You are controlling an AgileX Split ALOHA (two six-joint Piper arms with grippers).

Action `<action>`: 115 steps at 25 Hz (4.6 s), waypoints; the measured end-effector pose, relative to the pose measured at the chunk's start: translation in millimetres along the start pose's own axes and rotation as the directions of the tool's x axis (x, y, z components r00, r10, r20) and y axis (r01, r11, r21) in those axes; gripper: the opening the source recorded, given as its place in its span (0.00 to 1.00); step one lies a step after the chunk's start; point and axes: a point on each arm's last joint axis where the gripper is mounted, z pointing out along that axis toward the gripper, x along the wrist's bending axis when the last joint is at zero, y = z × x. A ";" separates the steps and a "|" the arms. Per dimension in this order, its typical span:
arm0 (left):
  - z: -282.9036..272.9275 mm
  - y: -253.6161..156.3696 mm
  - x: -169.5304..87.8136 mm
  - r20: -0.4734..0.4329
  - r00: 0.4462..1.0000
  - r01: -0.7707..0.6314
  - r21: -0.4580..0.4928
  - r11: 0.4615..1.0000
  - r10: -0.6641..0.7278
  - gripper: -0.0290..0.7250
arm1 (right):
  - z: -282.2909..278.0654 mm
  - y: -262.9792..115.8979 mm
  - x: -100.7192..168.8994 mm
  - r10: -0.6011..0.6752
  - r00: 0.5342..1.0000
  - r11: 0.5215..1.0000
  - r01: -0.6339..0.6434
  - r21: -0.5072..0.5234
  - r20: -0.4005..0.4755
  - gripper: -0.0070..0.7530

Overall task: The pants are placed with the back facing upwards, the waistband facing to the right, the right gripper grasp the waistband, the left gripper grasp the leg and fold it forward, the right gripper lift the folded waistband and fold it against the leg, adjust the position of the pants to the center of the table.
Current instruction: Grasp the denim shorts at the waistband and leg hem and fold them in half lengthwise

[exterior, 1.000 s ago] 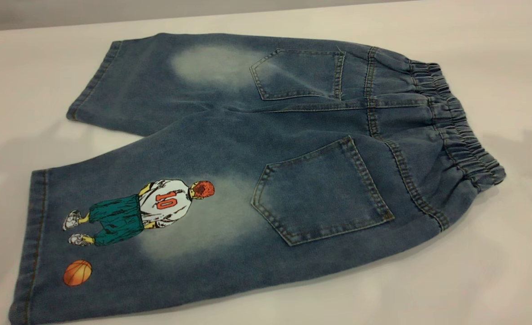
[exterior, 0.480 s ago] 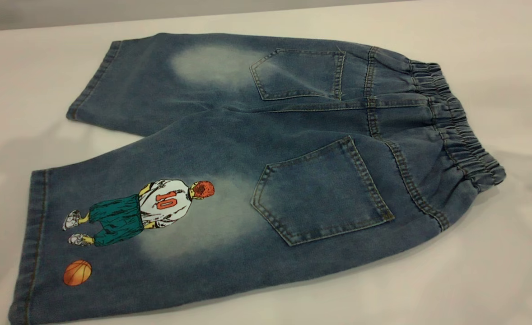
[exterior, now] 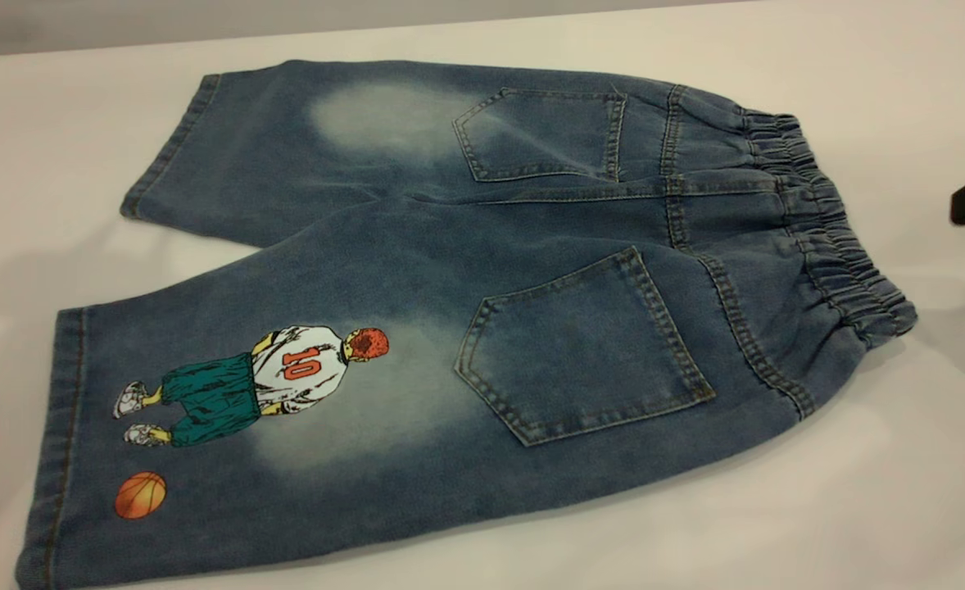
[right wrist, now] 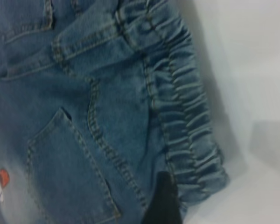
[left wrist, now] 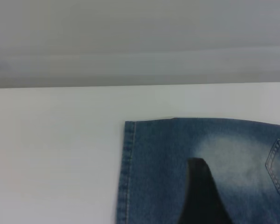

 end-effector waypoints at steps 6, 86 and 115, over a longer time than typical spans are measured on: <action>0.0 -0.1 0.0 0.000 1.000 0.000 0.001 1.000 0.000 0.56 | 22.5 -4.2 -14.2 0.012 0.999 0.999 -0.010 0.034 -0.053 0.73; -6.7 -147.0 -22.2 0.088 0.994 -0.010 0.688 0.726 -0.070 0.56 | 38.6 30.4 23.2 -0.138 0.954 0.990 0.143 0.002 -0.265 0.06; 29.4 -234.3 -13.6 0.022 0.995 0.031 0.868 0.496 -0.100 0.56 | 38.7 30.0 23.4 -0.143 0.954 0.989 0.150 0.004 -0.265 0.06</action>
